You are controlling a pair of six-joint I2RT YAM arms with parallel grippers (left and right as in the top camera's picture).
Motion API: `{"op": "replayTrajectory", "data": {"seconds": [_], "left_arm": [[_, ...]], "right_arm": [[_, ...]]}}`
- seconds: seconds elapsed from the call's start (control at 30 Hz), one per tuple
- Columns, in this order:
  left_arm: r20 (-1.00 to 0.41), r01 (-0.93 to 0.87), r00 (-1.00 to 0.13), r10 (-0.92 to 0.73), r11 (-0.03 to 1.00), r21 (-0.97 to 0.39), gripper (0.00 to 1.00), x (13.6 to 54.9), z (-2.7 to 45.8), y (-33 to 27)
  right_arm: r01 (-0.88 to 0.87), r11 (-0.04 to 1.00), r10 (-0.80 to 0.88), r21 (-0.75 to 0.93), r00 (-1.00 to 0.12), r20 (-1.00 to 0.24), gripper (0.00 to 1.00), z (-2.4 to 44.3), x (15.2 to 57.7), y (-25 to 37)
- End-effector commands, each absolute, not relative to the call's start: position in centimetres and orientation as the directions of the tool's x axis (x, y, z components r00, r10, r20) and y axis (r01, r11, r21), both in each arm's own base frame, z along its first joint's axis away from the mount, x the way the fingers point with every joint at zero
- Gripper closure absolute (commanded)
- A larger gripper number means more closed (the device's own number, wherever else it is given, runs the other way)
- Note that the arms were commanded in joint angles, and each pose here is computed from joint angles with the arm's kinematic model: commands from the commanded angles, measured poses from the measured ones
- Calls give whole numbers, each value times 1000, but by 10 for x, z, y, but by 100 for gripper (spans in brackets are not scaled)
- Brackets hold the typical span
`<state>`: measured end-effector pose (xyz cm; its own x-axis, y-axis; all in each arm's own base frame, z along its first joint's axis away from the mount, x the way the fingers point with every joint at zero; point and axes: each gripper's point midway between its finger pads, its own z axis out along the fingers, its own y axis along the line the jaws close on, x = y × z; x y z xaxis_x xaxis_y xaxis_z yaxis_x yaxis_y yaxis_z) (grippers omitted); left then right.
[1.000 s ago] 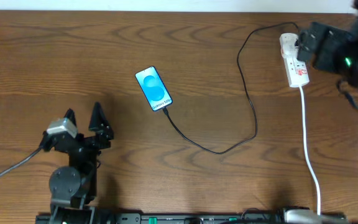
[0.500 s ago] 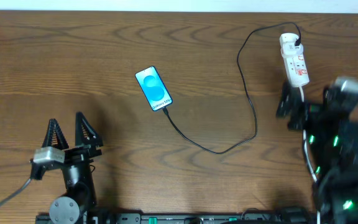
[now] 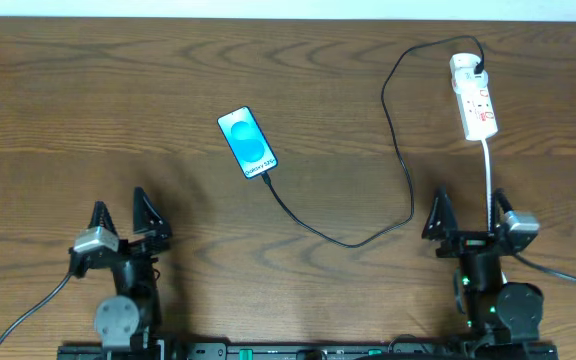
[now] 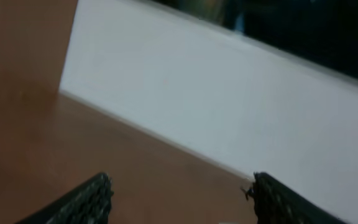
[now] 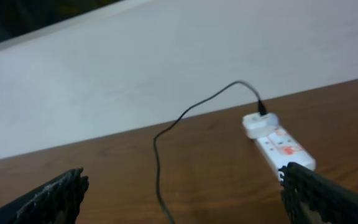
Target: Plug charger to phone and switch on socket
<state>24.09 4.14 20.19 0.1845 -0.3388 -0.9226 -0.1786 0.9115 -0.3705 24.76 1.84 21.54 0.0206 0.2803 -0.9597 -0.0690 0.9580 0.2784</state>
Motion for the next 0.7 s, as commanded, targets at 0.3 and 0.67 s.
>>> {"op": "replayTrajectory", "data": {"seconds": [0.3, 0.67], "left_arm": [[-947, -256, -66, -315, 923, -289, 27, 240, 139, 40], [-948, -255, -67, -312, 924, -286, 27, 240, 140, 40]], "right_arm": [[-89, 956, 275, 279, -49, -960, 1, 170, 250, 28], [-35, 972, 225, 232, -145, -964, 1, 143, 248, 22]]}}
